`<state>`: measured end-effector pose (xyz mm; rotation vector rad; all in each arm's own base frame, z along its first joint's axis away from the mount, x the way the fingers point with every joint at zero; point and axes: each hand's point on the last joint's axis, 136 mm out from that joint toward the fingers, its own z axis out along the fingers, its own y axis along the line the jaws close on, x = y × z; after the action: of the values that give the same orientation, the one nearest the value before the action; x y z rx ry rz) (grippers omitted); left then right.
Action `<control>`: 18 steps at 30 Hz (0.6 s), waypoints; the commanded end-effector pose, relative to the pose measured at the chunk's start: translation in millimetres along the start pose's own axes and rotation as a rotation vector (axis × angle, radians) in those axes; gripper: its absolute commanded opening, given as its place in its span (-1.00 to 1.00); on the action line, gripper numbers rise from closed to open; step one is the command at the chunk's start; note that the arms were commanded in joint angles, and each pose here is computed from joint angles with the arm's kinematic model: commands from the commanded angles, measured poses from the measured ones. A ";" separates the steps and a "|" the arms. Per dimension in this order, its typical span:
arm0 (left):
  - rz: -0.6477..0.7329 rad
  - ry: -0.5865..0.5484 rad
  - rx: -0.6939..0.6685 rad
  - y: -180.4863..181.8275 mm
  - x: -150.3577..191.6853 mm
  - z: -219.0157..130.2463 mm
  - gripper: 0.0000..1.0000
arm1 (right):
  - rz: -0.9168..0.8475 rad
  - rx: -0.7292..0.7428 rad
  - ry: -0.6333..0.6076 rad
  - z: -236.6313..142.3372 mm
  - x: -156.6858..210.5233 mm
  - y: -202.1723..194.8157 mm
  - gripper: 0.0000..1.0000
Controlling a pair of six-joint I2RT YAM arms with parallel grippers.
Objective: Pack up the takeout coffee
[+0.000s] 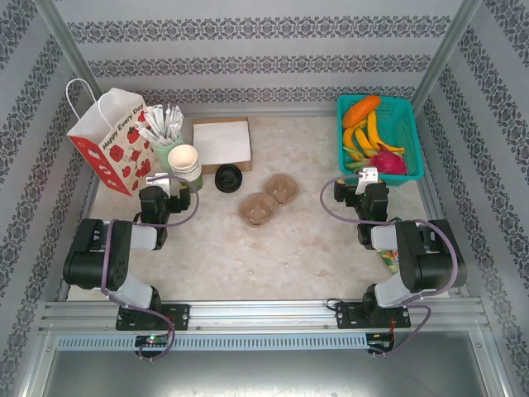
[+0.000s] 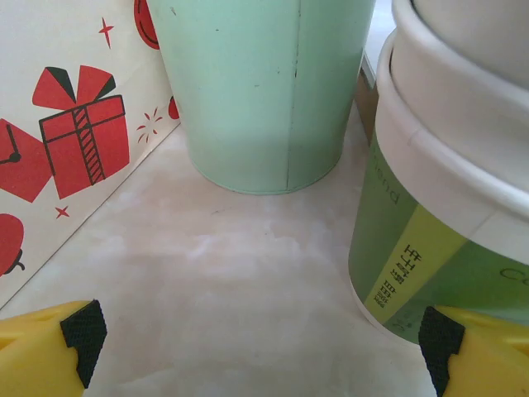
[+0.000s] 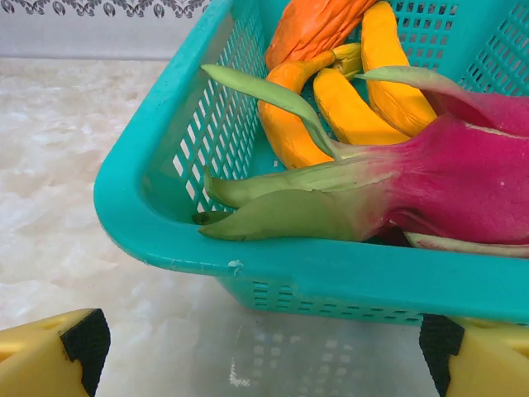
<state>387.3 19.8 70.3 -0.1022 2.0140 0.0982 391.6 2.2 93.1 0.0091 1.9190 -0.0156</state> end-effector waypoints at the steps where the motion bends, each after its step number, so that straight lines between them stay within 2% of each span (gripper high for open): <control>1: 0.005 -0.055 0.002 -2.7 -16.7 2.9 0.99 | 0.029 -0.013 -0.036 1.8 -14.5 0.2 0.96; 18: 0.005 -0.054 0.002 -2.7 -16.6 2.9 0.99 | 0.029 -0.014 -0.034 1.8 -14.1 0.3 0.96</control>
<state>387.3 19.8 70.3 -0.1022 2.0140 0.0982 391.6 2.2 93.1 0.0095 1.9190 -0.0154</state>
